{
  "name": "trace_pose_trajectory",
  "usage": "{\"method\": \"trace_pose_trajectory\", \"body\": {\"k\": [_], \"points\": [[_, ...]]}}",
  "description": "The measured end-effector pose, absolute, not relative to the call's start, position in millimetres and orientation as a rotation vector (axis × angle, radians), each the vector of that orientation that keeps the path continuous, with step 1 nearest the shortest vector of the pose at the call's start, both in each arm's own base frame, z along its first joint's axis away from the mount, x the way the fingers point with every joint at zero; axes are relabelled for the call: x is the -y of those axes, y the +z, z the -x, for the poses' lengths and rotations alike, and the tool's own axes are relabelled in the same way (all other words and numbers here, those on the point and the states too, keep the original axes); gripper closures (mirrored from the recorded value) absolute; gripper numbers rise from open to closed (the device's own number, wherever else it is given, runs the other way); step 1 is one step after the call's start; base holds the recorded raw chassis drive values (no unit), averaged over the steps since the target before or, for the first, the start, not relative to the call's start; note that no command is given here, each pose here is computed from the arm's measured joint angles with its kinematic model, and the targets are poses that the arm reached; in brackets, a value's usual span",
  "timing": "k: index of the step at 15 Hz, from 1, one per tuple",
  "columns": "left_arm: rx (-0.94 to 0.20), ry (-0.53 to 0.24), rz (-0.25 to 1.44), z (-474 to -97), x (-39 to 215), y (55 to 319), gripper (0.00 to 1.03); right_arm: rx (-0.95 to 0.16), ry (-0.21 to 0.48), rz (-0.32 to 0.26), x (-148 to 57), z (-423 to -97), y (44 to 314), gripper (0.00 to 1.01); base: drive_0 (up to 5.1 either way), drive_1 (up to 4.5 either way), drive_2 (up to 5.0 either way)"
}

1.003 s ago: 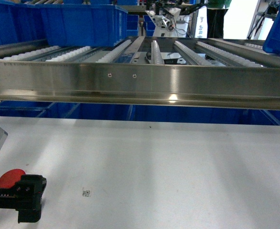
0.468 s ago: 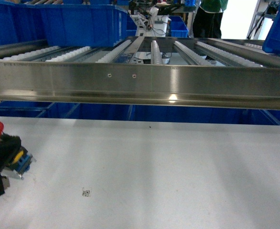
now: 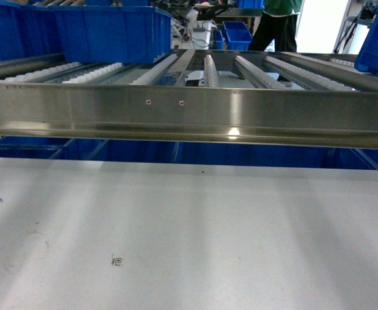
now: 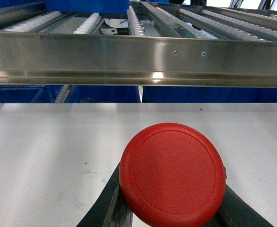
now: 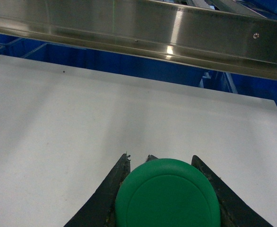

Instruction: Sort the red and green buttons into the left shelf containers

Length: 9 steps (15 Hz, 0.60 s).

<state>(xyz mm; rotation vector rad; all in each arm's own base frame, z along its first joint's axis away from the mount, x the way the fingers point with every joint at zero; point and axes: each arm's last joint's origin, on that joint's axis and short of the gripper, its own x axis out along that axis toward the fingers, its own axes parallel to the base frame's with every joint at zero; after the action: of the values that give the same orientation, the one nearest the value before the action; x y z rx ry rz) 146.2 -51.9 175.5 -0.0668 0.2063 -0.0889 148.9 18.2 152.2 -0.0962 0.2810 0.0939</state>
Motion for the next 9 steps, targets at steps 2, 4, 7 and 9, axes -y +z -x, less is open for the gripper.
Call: {"method": "trace_pose_trajectory", "body": {"k": [2,4,7,9], "points": [[-0.191,-0.091,0.077,-145.4,52.2,177.4,0.77,-0.281,0.094,0.096,-18.2,-148.9,152.2,0.68,0.0,0.00,0.0],[-0.201,-0.084,0.079,-145.7,52.0,176.1,0.77,-0.281,0.094,0.096,-18.2,-148.9,152.2,0.68,0.0,0.00,0.0],[-0.201,-0.088,0.080,-145.7,52.4,176.2,0.77,-0.281,0.092,0.096,-18.2,-148.9,152.1,0.68,0.0,0.00,0.0],[-0.200,-0.083,0.080,-145.8,52.0,176.2,0.77,-0.282,0.092,0.097,-18.2,-148.8,152.0,0.68,0.0,0.00,0.0]]}}
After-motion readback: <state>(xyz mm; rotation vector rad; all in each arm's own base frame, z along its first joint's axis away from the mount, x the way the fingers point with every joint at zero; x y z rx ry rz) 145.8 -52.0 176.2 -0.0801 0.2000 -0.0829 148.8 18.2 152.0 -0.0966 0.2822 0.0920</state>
